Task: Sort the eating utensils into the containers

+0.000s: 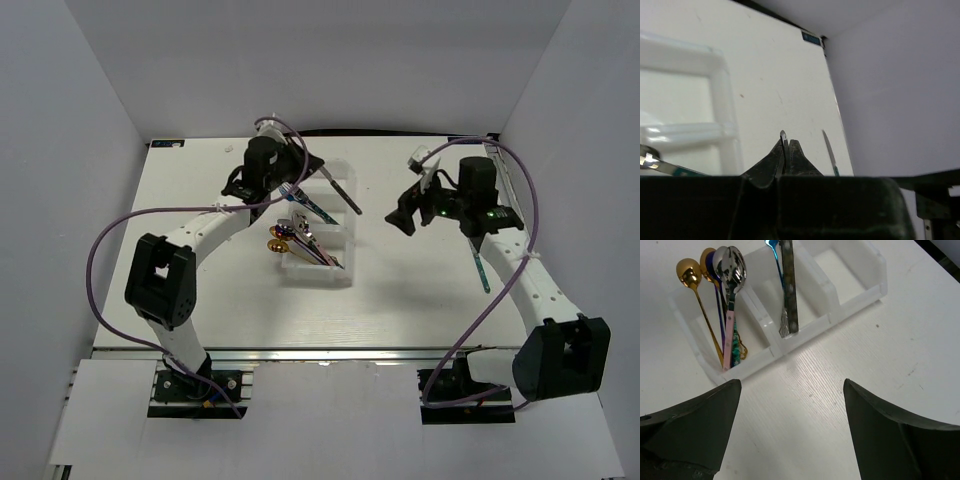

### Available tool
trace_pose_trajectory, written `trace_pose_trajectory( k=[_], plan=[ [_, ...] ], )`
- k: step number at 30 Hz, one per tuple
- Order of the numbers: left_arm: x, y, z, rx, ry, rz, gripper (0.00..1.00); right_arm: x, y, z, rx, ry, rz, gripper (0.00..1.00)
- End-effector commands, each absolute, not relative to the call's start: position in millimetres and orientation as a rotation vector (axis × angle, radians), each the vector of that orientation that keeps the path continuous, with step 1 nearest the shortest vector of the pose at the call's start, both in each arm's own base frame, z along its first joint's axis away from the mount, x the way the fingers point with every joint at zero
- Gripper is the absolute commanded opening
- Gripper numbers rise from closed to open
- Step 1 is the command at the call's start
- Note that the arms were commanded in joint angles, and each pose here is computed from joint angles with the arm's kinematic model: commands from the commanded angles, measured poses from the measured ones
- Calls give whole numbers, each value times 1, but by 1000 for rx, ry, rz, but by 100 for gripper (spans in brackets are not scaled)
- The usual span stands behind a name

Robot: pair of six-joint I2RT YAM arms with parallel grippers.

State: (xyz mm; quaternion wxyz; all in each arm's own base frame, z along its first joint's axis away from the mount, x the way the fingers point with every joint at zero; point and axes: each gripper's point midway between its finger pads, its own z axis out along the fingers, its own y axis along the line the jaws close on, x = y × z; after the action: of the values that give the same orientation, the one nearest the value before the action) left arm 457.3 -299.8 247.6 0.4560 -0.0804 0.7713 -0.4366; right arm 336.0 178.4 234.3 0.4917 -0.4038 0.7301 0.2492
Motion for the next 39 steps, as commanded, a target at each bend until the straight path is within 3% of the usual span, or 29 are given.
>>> trace_pose_trajectory(
  k=[1,8,17,29,30,34,39],
  plan=[
    [488,-273,296,-182,1753,-958,0,329,169,246,-1022,1663,653,89],
    [542,-247,308,-211,1660,-827,0,322,157,240,-1043,1639,652,89],
    [600,-248,285,-219,1639,-707,0,323,139,241,-1002,1634,630,89],
    [614,-256,227,-163,1728,-658,0,324,133,237,-986,1644,644,89],
    [613,-258,225,-155,1734,-665,4,325,132,236,-983,1647,639,89],
    [606,-266,220,-116,1762,-721,36,332,121,232,-950,1674,614,89],
    [597,-267,223,-103,1786,-737,57,338,111,228,-910,1710,585,89]
  ],
)
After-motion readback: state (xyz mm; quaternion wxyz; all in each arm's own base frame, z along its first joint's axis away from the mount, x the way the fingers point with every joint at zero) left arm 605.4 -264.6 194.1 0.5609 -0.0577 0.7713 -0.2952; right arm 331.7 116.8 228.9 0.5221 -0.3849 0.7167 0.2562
